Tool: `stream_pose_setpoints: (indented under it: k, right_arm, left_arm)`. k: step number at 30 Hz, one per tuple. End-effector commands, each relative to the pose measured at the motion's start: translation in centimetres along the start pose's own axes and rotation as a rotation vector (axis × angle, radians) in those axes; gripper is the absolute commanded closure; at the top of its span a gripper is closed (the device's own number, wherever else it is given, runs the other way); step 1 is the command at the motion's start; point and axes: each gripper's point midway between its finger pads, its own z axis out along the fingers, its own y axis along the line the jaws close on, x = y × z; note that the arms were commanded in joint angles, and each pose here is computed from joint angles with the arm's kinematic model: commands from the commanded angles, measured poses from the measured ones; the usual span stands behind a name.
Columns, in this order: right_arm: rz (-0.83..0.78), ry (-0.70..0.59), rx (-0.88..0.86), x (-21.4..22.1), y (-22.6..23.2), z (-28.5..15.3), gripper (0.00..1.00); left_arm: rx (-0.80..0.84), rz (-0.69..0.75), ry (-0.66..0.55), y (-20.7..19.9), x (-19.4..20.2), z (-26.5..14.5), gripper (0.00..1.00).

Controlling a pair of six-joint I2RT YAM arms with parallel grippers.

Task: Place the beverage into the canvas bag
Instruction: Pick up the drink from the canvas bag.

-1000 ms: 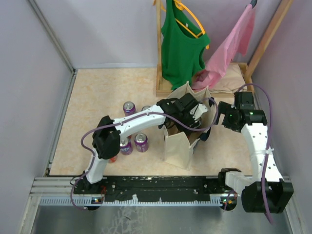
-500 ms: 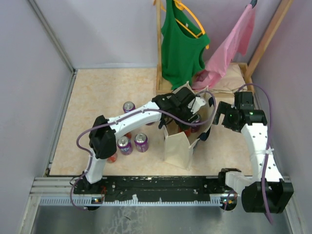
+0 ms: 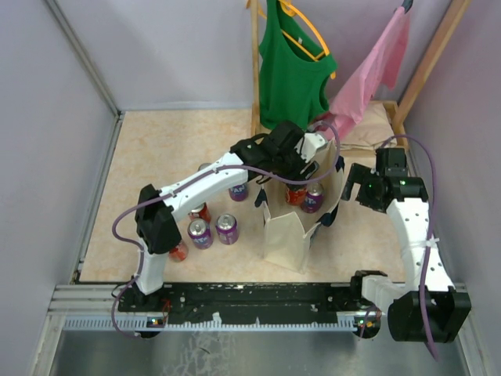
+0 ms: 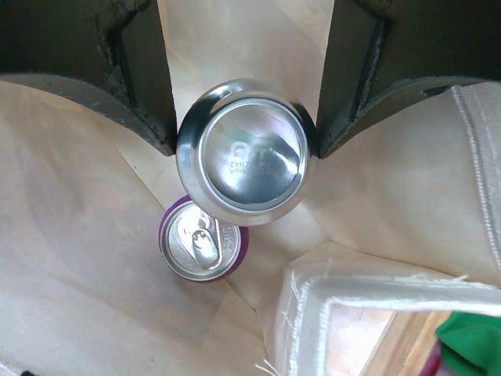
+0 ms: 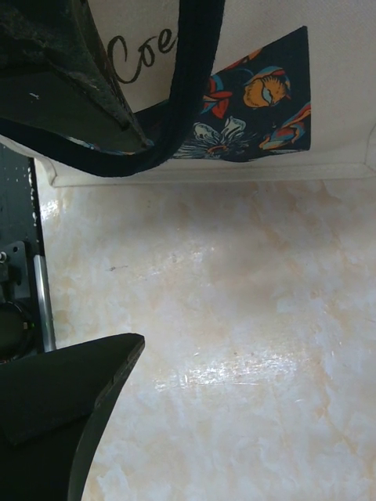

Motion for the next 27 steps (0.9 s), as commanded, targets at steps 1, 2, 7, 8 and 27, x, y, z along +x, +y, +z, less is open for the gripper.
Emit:
stream_pose_setpoints:
  k: [1, 2, 7, 8, 27]
  right_arm:
    - [0.014, -0.044, -0.014, -0.9, 0.2, -0.2, 0.01]
    - [0.014, -0.043, -0.014, -0.9, 0.2, -0.1, 0.01]
    - [0.017, -0.041, -0.013, -0.9, 0.2, 0.1, 0.01]
    - [0.017, -0.041, -0.013, -0.9, 0.2, 0.1, 0.01]
    - [0.013, -0.056, -0.013, -1.0, 0.1, -0.5, 0.01]
  left_arm:
    - [0.018, -0.003, -0.236, 0.3, -7.1, -4.5, 1.0]
    - [0.022, -0.003, -0.234, 0.3, -7.0, -4.4, 1.0]
    - [0.052, -0.001, -0.209, -0.3, -6.0, -3.8, 1.0]
    - [0.057, -0.001, -0.208, -0.4, -6.0, -3.7, 1.0]
    - [0.057, 0.024, -0.196, -0.4, -4.8, -3.9, 1.0]
